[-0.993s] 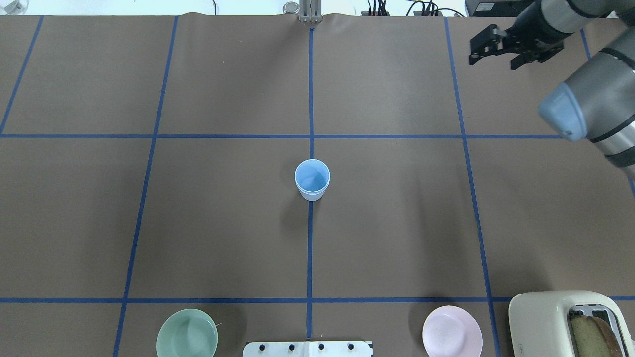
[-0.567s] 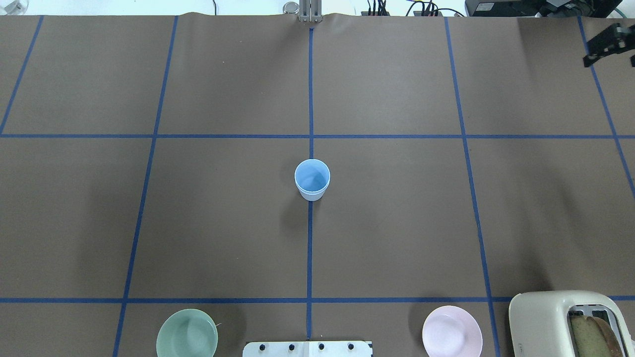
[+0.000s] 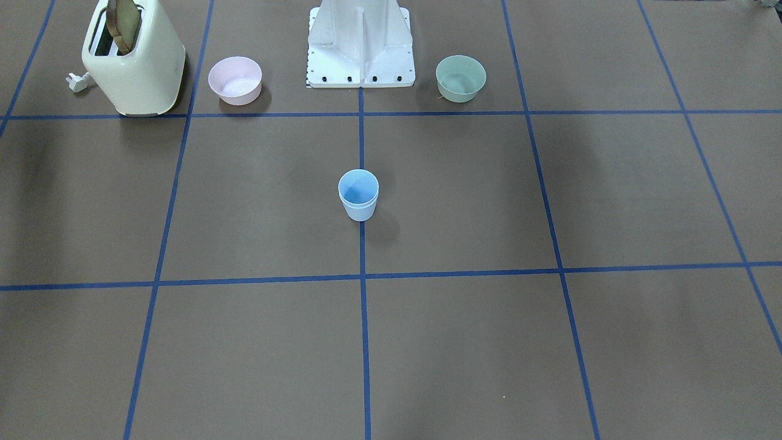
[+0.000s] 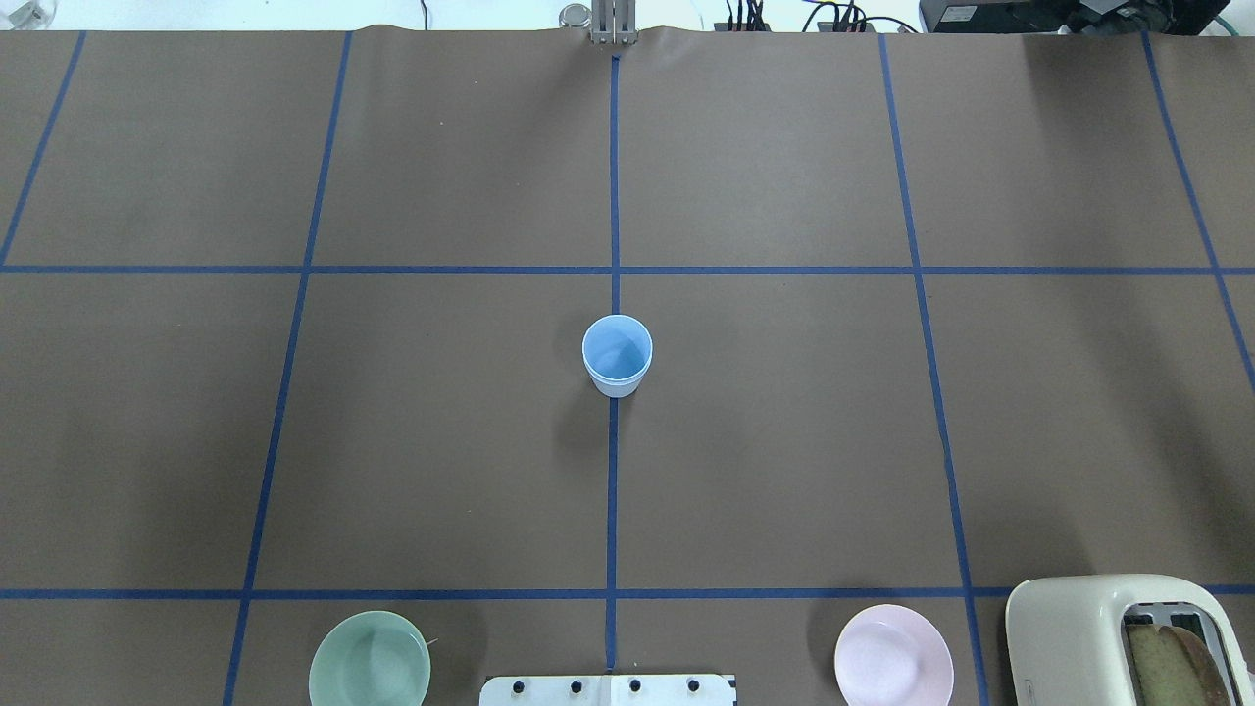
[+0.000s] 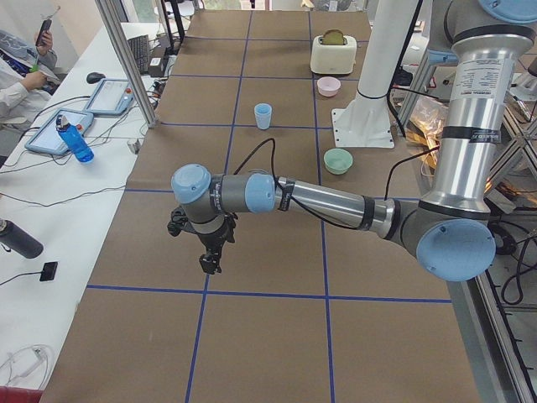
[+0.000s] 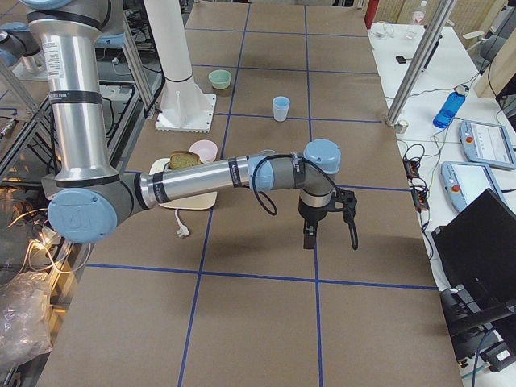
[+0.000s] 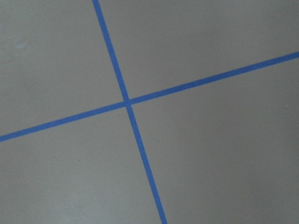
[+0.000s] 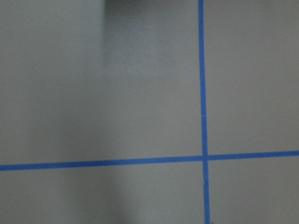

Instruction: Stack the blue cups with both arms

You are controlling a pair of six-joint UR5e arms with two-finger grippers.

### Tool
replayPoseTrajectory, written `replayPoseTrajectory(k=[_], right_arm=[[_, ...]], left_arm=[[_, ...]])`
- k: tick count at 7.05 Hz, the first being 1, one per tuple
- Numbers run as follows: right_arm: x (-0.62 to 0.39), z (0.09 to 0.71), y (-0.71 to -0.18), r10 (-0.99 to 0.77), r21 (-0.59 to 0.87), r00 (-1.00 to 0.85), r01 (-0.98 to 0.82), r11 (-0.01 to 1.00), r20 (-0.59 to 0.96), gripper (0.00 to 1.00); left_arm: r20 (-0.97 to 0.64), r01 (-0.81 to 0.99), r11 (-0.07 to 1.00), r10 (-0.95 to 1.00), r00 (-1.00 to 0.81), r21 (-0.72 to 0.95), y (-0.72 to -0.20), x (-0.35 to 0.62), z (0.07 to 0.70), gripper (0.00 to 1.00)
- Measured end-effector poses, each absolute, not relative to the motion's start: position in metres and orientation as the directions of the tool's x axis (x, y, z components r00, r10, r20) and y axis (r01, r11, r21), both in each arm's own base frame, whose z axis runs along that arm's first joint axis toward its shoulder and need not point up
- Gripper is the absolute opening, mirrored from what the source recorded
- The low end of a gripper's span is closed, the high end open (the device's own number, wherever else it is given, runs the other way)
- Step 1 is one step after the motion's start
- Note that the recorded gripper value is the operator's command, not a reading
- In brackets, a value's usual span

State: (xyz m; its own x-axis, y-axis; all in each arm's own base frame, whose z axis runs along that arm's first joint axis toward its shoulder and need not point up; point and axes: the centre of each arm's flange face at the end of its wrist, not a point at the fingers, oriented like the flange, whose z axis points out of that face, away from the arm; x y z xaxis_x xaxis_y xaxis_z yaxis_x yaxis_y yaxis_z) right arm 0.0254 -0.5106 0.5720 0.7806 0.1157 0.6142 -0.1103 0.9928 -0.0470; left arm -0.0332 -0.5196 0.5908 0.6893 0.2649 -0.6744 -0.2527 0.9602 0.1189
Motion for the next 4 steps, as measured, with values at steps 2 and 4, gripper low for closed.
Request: replayPoseTrajectory(k=[2,4], right_arm=[[0.034,0.590,-0.466,0.137,-0.078,0.781,-0.113,0.991,0.609,1.00],[0.036,0.593,-0.454,0.144,-0.090,0.770,-0.113,0.990,0.622,1.00]], left_arm=[[-0.672,-0.251,0.963,0.251,0.696,0.100,-0.503,-0.035,0.599,0.99],[-0.673,-0.250,0.964,0.247,0.698,0.095,-0.500,-0.035,0.601,0.99]])
